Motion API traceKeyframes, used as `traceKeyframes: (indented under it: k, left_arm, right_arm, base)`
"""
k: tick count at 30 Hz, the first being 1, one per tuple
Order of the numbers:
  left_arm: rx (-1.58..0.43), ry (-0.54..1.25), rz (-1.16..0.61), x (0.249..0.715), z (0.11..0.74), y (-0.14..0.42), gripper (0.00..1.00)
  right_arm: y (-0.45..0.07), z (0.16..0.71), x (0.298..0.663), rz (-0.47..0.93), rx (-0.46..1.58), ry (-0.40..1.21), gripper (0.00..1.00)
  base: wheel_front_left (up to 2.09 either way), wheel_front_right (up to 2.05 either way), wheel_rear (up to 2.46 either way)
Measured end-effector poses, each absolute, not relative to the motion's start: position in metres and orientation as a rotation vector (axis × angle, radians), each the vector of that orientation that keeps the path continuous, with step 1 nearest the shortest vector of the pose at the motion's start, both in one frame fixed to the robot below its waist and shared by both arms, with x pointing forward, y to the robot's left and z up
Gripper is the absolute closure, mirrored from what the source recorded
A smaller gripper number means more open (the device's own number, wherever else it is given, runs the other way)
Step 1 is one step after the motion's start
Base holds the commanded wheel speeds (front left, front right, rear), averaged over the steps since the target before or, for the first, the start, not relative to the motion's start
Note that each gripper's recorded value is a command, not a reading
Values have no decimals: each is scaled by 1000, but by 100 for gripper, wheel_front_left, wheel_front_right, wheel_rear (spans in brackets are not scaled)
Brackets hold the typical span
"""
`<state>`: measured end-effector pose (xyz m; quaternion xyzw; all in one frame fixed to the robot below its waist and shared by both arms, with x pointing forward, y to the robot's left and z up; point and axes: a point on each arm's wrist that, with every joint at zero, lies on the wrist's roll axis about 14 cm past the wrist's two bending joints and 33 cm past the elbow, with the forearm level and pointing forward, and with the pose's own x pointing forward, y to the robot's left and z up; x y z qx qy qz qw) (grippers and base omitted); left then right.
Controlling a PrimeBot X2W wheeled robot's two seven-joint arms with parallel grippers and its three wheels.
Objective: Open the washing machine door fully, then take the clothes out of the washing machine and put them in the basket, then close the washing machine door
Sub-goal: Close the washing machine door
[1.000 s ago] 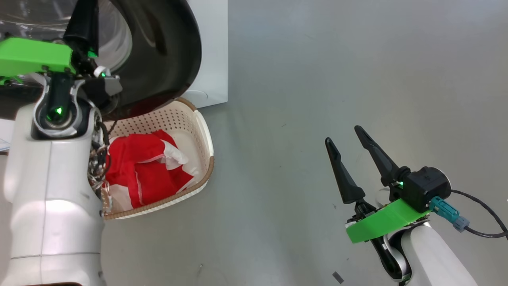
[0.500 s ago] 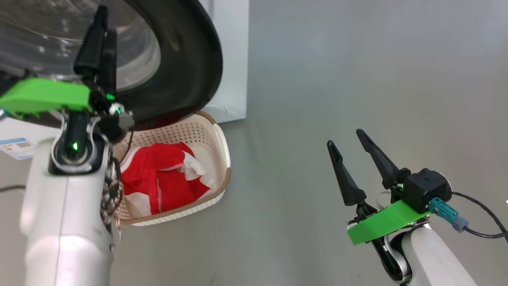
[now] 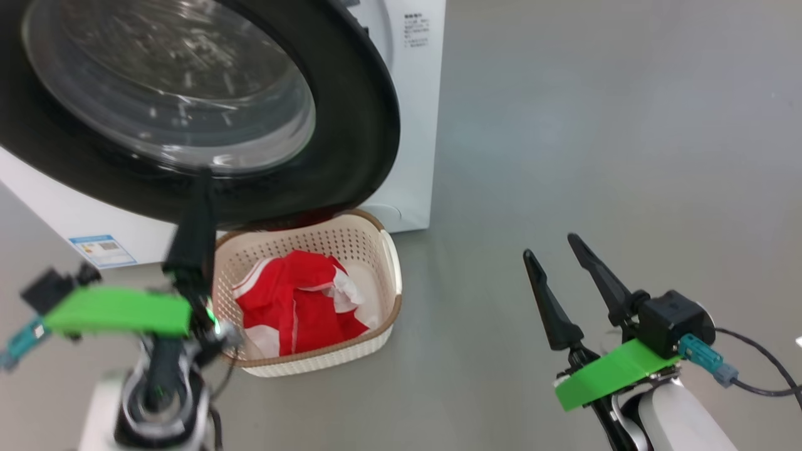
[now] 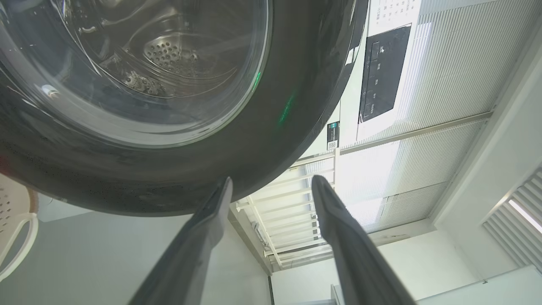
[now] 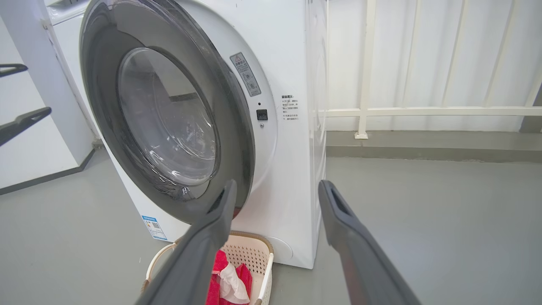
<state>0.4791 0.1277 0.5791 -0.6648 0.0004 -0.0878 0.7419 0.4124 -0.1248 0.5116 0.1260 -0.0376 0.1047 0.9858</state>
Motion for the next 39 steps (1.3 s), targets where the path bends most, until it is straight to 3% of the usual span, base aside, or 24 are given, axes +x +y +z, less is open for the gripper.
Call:
traceKeyframes:
  k: [11,25,39]
  left_arm:
    - [-992,-155,-86,394,575,158,0]
    - [-324,-216,-26,361,564,172,0]
    - [-176,-205,13,356,554,172,0]
  right_arm:
    - [-117,517,394,230,259,-85,0]
    - [-117,522,381,235,229,-103,0]
    - [-133,518,371,189,192,-101,0]
  base:
    - [0,0,0]
    - [0,0,0]
    - [0,0,0]
